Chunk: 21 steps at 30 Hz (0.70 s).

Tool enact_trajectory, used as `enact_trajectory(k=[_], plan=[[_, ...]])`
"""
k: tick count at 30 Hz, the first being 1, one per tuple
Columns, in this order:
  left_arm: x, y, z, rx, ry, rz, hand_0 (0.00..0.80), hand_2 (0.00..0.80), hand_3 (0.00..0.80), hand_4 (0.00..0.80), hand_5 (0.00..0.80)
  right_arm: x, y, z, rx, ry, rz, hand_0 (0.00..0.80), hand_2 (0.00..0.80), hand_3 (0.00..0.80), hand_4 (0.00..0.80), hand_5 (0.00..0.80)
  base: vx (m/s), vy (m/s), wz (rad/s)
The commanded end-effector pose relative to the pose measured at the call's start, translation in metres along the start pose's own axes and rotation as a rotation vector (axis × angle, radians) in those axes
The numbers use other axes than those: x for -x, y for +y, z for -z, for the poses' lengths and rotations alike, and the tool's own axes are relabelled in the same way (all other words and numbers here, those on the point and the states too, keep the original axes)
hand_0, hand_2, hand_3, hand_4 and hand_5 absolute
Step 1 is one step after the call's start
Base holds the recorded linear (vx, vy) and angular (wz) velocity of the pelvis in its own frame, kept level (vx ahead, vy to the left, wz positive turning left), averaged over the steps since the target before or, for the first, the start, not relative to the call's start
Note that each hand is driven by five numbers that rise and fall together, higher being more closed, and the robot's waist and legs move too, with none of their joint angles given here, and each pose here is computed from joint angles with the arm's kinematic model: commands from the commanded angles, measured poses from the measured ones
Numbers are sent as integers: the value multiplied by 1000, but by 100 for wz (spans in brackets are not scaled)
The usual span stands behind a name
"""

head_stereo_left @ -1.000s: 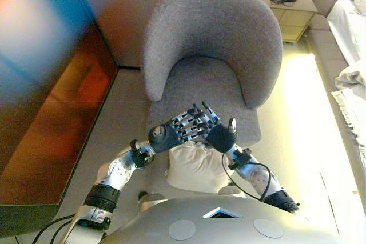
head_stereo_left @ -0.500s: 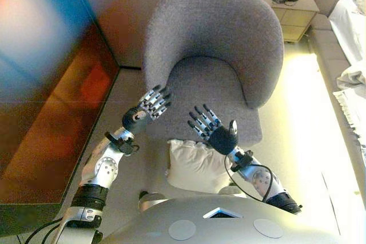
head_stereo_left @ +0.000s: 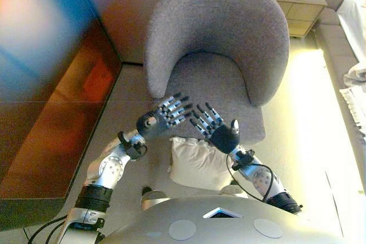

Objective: Pick up the cushion and take it to the sofa

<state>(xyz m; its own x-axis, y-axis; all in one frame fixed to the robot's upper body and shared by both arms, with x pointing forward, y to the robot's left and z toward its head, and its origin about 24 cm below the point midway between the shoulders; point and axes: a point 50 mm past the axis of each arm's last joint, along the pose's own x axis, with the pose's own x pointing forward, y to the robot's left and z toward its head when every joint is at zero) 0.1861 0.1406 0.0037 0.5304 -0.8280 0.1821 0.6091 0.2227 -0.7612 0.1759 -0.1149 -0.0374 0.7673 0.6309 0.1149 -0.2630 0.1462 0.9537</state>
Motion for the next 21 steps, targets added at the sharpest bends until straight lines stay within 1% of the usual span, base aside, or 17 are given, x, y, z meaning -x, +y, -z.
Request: enact_trajectory(k=[1,4,7,9,13,17,19,21], plan=[[-16,-17,6,94,-30,262,0,0,0,0,0,-32,27,-27,48,-109,-202,0,0,0,0,0,0,0,0],[-20,-24,18,164,-31,333,0,0,0,0,0,-36,29,-28,55,-128,-203,0,0,0,0,0,0,0,0],[-22,-30,22,187,-35,415,0,0,0,0,0,-37,28,-28,50,-143,-195,0,0,0,0,0,-1,-30,4],[-21,-36,21,171,-32,476,0,0,0,0,0,-36,27,-29,45,-149,-182,0,0,0,0,0,2,-15,1],[-21,-43,17,135,-23,533,0,0,0,0,0,-34,24,-31,38,-158,-158,0,0,0,0,0,6,-7,3],[-22,-45,14,111,-13,521,0,0,0,0,0,-31,22,-31,43,-164,-144,0,0,0,0,0,0,0,0],[-20,-42,13,91,-4,460,0,0,0,0,0,-28,19,-33,53,-170,-121,0,0,0,0,0,0,0,0],[-18,-33,12,42,-5,337,0,0,0,0,0,-25,14,-34,88,-182,-56,0,0,0,0,0,0,0,0]])
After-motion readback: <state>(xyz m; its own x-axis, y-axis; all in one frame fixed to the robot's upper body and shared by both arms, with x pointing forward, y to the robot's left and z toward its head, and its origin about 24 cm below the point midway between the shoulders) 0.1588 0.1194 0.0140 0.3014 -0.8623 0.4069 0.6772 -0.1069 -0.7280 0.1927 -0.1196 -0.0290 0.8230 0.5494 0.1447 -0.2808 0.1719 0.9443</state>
